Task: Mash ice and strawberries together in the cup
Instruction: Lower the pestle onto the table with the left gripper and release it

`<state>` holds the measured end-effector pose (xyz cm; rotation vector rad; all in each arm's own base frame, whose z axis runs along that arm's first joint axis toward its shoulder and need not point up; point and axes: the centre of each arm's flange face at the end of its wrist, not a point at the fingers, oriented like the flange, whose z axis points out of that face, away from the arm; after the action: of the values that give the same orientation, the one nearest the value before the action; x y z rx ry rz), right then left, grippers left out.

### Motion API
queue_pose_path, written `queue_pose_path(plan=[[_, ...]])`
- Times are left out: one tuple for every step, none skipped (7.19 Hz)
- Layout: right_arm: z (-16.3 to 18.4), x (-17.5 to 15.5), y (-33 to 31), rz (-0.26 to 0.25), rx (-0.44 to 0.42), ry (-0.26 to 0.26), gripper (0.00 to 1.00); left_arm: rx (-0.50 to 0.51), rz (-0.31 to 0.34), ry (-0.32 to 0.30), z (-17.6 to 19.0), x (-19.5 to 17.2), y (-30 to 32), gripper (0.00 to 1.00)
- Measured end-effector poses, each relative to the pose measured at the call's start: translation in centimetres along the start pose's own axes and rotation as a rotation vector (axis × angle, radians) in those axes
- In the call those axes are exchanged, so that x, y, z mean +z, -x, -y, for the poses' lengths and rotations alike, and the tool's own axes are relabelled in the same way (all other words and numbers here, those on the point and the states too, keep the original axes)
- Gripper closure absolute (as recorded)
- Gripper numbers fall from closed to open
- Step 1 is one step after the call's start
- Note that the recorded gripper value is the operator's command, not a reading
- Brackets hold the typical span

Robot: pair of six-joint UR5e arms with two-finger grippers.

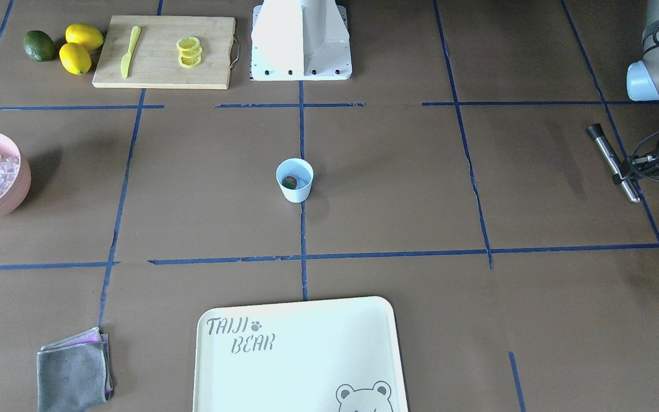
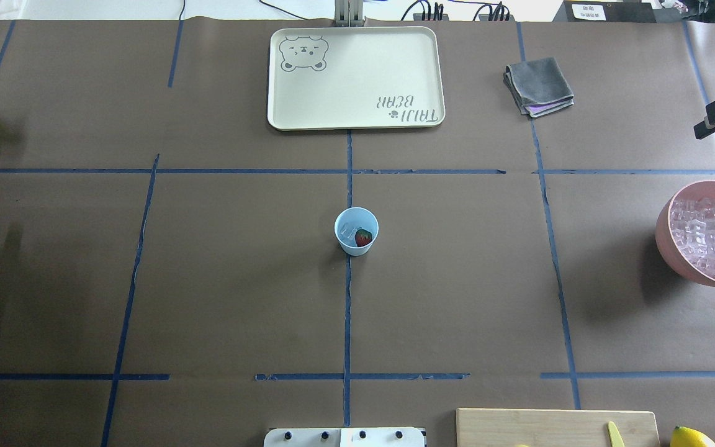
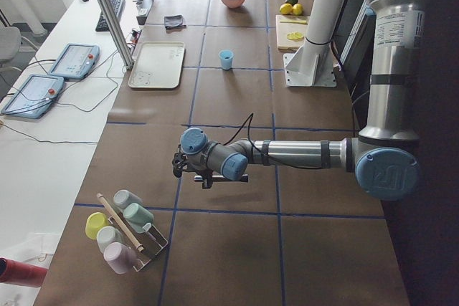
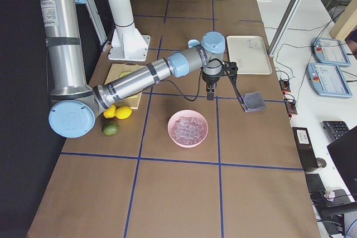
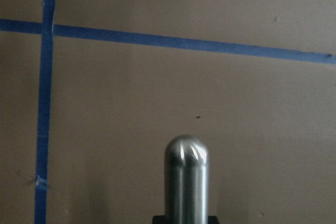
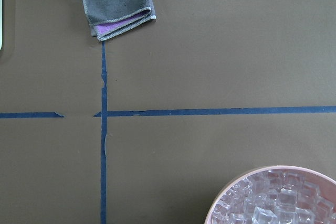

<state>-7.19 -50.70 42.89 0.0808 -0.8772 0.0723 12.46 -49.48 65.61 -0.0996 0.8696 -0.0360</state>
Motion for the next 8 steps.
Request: queue_pose_path(plan=[[-0.1,0.0,0.0,0.0,0.002,0.0,0.0,0.022,0.03,0.02,0.4,1.1,-0.2,1.0],[-0.1,0.0,0.0,0.0,0.003,0.0,0.0,0.046,0.053,0.036,0.9,2.3,-0.1,1.0],[-0.2,-0.1,0.0,0.0,0.003,-0.001,0.0,0.062,0.064,0.047,1.4,3.0,0.1,1.0],[-0.2,-0.1,0.0,0.0,0.003,-0.001,0.0,0.069,0.068,0.051,1.7,3.3,0.1,1.0],[-0.2,-0.1,0.0,0.0,0.003,-0.001,0.0,0.073,0.069,0.052,1.9,3.4,0.0,1.0],[-0.2,-0.1,0.0,0.0,0.004,0.0,0.0,0.075,0.069,0.052,2.0,3.5,-0.1,1.0],[-0.2,0.0,0.0,0.0,0.004,-0.001,0.0,0.076,0.07,0.053,2.0,3.5,-0.1,1.0],[-0.2,0.0,0.0,0.0,0.004,-0.001,0.0,0.077,0.07,0.052,2.0,3.5,-0.1,1.0]])
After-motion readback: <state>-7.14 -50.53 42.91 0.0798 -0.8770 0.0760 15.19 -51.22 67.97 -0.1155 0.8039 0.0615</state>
